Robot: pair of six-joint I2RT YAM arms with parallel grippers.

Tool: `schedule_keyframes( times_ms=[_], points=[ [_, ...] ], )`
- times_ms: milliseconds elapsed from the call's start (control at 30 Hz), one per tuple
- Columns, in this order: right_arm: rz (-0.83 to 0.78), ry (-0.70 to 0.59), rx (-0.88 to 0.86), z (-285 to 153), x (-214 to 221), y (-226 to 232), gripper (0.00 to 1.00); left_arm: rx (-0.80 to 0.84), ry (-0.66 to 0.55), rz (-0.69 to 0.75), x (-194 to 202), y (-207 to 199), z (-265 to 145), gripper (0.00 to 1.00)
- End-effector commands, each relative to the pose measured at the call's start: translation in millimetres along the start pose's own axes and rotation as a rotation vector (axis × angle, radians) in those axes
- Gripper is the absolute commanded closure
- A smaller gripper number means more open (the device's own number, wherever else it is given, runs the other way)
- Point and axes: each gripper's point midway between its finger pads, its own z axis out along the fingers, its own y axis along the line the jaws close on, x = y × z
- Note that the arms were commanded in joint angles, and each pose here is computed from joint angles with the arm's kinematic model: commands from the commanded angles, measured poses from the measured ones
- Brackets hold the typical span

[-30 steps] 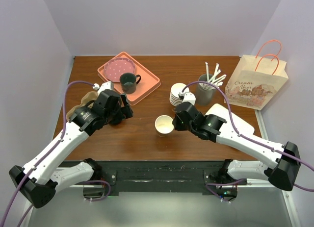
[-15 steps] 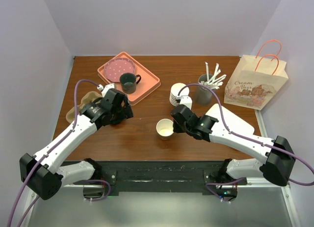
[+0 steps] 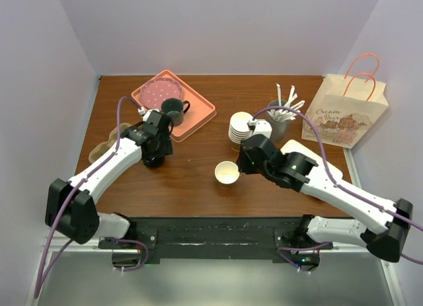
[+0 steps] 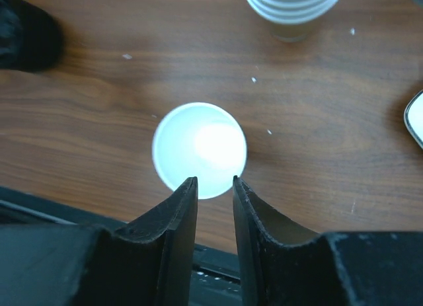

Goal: Pack the takeout coffee

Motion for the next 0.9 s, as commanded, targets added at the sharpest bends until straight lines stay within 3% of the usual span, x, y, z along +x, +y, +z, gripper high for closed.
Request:
schedule_keyframes(
  times_ms=[0,867],
  points=[
    [0.012,-0.071,-0.041,-35,-27,0,0.68,-0.007,-0.091,0.036,-38,-5,1,0.36],
    [-0.079,-0.118,-0.098,-52,-47,7,0.71,-0.070,-0.010,0.127,-28,-12,48,0.69]
  ],
)
